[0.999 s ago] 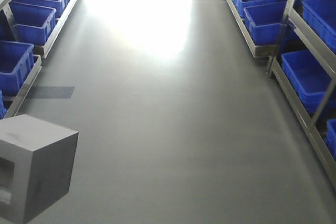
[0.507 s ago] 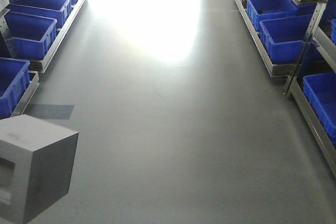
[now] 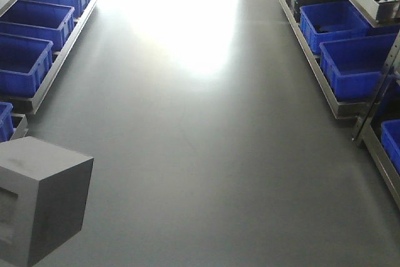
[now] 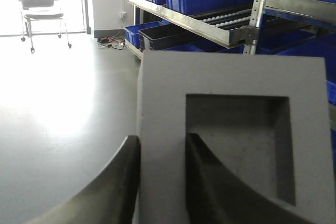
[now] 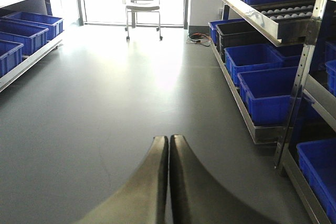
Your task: Sort gray base to blue bin
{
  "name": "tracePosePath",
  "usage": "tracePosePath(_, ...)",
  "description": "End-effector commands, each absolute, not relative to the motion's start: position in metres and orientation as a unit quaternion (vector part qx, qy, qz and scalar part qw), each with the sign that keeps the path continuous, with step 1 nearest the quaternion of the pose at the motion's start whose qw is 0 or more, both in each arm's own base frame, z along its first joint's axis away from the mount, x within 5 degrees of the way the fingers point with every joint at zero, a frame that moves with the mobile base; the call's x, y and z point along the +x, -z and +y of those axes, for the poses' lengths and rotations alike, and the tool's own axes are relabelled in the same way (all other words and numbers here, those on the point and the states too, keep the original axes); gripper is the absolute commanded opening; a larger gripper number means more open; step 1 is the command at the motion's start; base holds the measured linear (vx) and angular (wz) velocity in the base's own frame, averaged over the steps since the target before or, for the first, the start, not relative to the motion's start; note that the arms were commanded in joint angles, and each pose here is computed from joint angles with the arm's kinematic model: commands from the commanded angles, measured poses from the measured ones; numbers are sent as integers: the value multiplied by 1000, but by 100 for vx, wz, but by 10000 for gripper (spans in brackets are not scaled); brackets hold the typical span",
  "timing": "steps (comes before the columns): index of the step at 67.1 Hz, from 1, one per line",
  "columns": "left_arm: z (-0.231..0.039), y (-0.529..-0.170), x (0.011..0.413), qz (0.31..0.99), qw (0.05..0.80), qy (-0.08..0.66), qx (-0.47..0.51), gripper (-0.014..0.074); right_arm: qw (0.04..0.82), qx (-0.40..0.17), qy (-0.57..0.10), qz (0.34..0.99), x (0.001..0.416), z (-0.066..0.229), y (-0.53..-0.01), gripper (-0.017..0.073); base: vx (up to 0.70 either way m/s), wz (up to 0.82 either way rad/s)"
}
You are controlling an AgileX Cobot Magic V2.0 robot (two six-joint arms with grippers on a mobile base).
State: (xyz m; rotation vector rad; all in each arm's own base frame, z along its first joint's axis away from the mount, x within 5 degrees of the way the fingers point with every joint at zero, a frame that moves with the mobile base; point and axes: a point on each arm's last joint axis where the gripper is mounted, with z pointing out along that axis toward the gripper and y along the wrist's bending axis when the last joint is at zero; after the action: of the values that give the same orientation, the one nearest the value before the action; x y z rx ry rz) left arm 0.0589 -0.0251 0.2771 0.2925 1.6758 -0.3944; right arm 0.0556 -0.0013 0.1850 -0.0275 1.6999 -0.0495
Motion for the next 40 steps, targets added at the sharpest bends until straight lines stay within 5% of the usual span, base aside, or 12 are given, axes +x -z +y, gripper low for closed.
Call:
tracePosePath(1,-27,-298,57,686,687,200,131,-7,690,-19,26,723,56,-1,-191,-5,54,2)
tracePosePath(40,-27,-298,57,686,687,200,131,-7,690,-19,26,723,56,-1,-191,-5,51,3)
